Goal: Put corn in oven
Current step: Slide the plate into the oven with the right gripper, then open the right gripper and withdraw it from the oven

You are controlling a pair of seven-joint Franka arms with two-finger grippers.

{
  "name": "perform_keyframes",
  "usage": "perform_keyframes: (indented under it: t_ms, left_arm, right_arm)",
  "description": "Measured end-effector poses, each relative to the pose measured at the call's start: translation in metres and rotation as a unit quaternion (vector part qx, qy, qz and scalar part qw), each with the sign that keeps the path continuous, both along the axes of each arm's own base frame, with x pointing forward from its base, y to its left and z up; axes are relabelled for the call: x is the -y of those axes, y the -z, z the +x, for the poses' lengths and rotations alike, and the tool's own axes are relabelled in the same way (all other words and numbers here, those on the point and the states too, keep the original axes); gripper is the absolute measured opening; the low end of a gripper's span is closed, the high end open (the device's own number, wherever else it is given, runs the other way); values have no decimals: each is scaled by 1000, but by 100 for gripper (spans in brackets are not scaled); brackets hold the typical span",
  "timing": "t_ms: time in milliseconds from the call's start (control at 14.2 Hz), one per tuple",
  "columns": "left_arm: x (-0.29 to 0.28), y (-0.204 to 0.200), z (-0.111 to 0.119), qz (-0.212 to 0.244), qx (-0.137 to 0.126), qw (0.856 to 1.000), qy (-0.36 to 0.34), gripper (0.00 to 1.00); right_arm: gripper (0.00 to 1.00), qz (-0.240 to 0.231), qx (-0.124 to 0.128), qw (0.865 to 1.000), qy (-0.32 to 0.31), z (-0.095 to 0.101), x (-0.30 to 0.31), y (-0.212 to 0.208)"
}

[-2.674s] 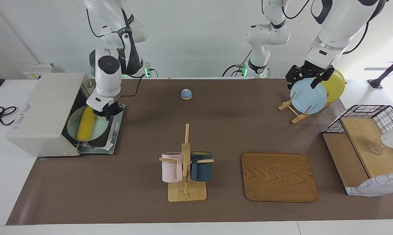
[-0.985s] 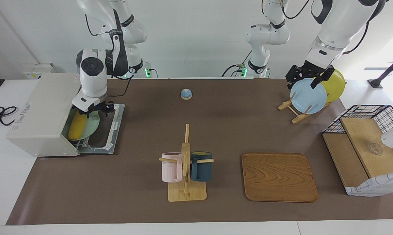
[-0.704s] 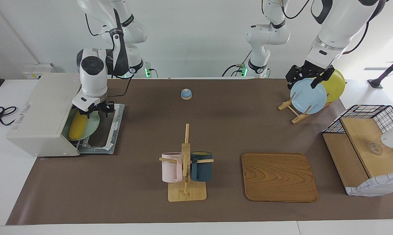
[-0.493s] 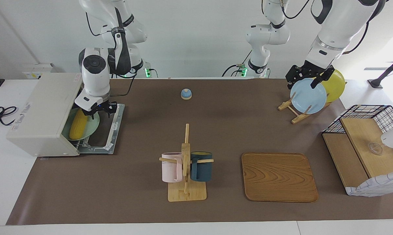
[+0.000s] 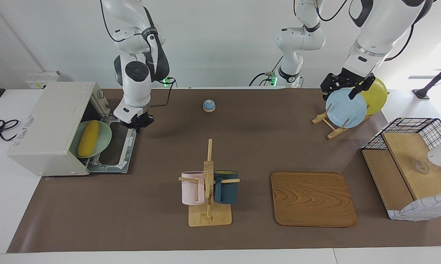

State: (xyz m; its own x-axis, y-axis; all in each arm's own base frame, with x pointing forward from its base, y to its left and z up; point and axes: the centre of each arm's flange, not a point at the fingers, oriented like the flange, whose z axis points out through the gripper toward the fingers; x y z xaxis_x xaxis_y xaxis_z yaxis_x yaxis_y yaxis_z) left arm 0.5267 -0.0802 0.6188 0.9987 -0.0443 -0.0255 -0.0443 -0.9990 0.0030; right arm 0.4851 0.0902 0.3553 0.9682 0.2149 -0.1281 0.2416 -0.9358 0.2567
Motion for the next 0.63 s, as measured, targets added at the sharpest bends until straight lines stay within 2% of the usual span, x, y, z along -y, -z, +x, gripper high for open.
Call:
perform_keyframes:
  t_ms: [352, 633]
  left_arm:
    - [0, 0, 0, 0, 0, 1000, 0, 100]
    - [0, 0, 0, 0, 0, 1000, 0, 100]
  right_arm:
    - [1, -2, 6, 998, 61, -14, -2, 34]
    - [1, -7, -8, 997, 70, -24, 0, 51]
